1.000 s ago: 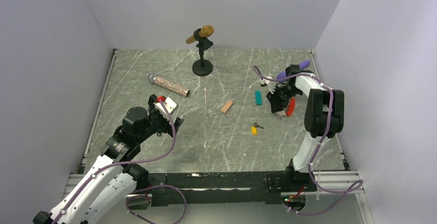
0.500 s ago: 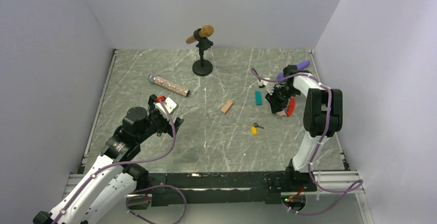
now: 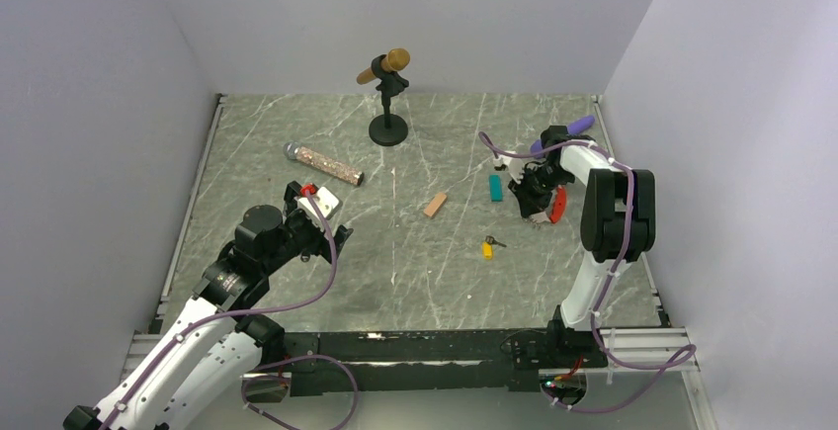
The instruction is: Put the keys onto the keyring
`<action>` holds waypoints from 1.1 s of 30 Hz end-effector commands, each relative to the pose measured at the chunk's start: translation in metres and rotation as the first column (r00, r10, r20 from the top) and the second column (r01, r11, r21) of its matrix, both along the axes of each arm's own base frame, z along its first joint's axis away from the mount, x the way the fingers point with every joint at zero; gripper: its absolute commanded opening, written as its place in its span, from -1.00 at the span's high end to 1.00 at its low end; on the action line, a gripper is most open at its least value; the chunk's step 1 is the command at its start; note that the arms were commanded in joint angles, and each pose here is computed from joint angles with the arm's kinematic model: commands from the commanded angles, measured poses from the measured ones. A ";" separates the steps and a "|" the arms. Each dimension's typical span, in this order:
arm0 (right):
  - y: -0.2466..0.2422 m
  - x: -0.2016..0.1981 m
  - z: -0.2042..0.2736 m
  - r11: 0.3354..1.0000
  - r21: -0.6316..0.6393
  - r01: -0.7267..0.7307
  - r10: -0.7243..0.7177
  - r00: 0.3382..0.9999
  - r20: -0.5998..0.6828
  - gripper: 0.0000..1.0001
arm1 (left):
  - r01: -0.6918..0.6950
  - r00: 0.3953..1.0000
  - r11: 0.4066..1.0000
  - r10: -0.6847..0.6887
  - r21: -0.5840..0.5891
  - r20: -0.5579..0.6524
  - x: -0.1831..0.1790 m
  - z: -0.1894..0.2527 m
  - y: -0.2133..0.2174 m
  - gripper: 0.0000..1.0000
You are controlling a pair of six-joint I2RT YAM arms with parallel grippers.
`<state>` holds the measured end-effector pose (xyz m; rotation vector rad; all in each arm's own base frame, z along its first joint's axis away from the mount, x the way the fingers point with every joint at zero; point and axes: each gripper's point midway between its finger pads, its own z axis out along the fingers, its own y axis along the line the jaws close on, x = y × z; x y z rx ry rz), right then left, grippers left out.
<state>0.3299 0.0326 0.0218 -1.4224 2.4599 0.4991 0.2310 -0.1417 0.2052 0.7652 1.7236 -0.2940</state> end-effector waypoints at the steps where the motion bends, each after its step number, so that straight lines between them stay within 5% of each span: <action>1: 0.002 0.001 0.000 1.000 0.004 0.001 -0.001 1.000 -0.004 0.87 | 0.009 0.999 0.999 -0.007 -0.043 0.052 0.002 0.024 -0.003 -0.99; 12: 0.004 0.009 0.013 0.999 0.018 0.027 -0.027 0.999 0.028 1.00 | 0.010 0.999 0.999 -0.008 -0.042 0.051 0.002 0.024 -0.003 -0.99; 20: 0.000 0.009 0.013 0.999 -0.020 0.050 -0.050 0.998 0.031 0.66 | 0.010 0.999 0.999 -0.009 -0.039 0.048 0.002 0.022 -0.003 -0.99; 33: 0.011 0.020 0.030 0.998 -0.036 0.043 -0.038 0.993 0.116 0.57 | 0.010 0.999 0.999 -0.008 -0.039 0.041 0.003 0.021 -0.003 -0.99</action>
